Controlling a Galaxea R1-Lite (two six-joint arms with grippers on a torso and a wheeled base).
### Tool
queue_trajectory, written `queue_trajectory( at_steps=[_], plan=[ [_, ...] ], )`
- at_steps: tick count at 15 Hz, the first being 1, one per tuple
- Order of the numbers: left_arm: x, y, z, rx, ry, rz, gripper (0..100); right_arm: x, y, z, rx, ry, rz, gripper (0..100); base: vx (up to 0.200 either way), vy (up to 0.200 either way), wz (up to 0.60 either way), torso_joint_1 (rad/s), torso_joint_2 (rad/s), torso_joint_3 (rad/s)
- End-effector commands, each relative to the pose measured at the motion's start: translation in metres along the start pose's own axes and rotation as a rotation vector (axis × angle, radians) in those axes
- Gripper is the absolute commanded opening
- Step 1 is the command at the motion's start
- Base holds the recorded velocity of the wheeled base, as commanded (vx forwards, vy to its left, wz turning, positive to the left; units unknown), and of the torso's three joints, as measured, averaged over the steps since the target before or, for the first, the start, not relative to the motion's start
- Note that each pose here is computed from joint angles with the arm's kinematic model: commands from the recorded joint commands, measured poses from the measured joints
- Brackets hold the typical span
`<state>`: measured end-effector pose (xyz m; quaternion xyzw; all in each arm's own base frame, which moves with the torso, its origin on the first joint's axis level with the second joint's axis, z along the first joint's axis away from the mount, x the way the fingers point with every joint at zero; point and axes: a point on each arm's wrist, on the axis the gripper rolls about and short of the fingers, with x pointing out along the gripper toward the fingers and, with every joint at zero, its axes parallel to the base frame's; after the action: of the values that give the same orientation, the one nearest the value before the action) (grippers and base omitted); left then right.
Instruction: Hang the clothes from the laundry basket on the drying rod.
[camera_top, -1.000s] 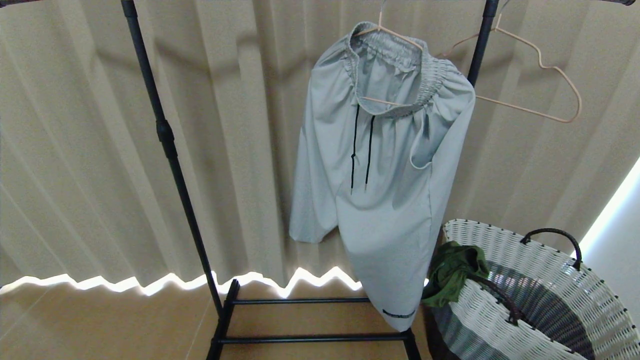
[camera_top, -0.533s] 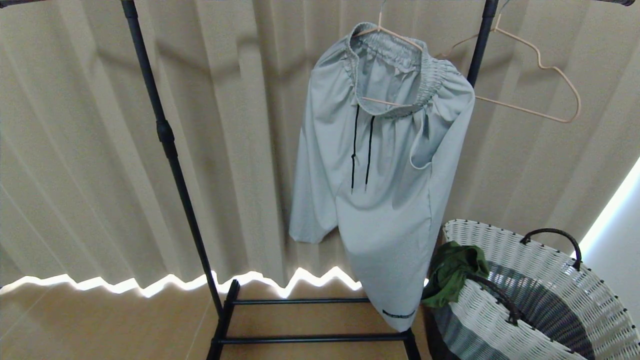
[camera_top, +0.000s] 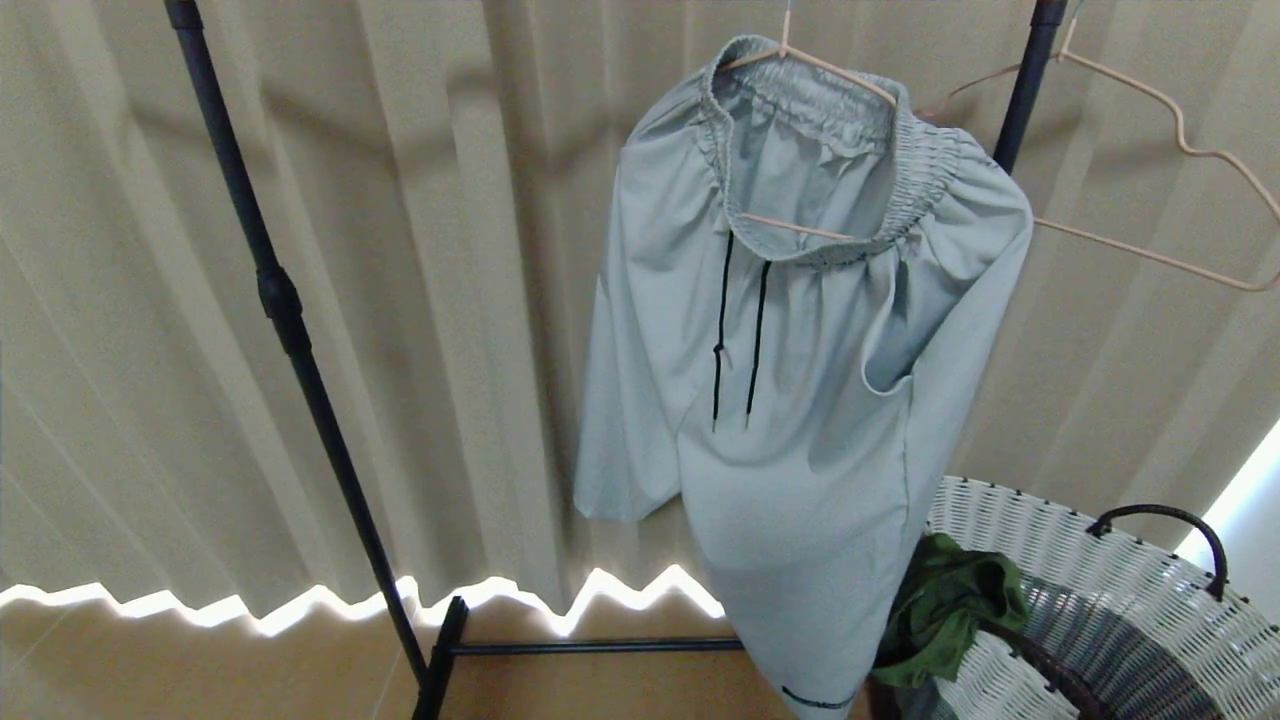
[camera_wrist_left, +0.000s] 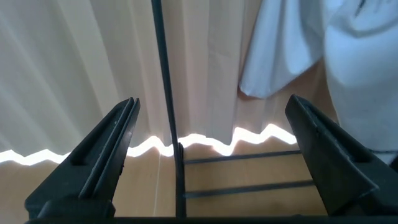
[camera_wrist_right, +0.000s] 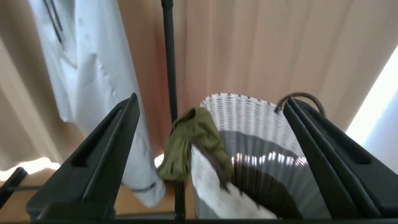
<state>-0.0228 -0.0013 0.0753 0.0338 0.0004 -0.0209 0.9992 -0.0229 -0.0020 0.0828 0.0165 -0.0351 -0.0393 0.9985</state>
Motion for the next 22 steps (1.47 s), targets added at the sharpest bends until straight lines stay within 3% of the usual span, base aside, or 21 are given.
queue_trajectory(
  at_steps=[1,5,8,9,10,11,12,16,19,22],
  plan=[
    [0.0,0.0,0.0,0.0,-0.001,0.0,100,0.0,0.0,0.0,-0.001,0.003,0.0,100,0.2,0.0,0.0,0.007,0.0,0.002],
    [0.0,0.0,0.0,0.001,-0.001,0.0,100,0.0,0.0,0.0,0.002,0.003,0.001,100,0.15,0.0,0.0,0.002,0.0,0.001],
    [0.0,0.0,0.0,0.017,-0.001,-0.001,100,0.002,0.0,-0.005,-0.01,0.142,-0.004,100,0.0,0.0,0.0,0.0,0.0,0.0],
    [0.0,0.0,0.0,0.017,-0.001,-0.001,100,0.002,0.0,-0.005,-0.01,0.142,-0.004,100,0.0,0.0,0.0,0.0,0.0,0.0],
    [0.0,0.0,0.0,0.012,-0.004,-0.019,100,0.014,0.001,0.009,-0.072,0.367,0.08,100,0.0,0.0,0.0,0.0,0.0,0.0],
    [0.0,0.0,0.0,0.014,-0.002,-0.021,100,0.032,0.005,0.02,-0.098,0.49,0.141,100,0.0,0.0,0.0,0.0,0.0,0.0],
    [0.0,0.0,0.0,0.015,-0.004,-0.021,100,0.048,0.009,0.029,-0.115,0.559,0.167,100,0.0,0.0,0.0,0.0,0.0,0.0],
    [0.0,0.0,0.0,0.017,-0.004,-0.019,100,0.118,0.025,0.041,-0.199,0.758,0.163,100,0.0,0.0,0.0,0.0,0.0,0.0],
    [0.0,0.0,0.0,0.017,-0.004,-0.019,100,0.155,0.019,0.026,-0.265,0.913,0.101,100,0.0,0.0,0.0,0.0,0.0,0.0],
    [0.0,0.0,0.0,0.015,-0.004,-0.019,100,0.183,0.01,0.002,-0.283,0.956,0.062,100,0.0,0.0,0.0,0.0,0.0,0.0]
  ],
)
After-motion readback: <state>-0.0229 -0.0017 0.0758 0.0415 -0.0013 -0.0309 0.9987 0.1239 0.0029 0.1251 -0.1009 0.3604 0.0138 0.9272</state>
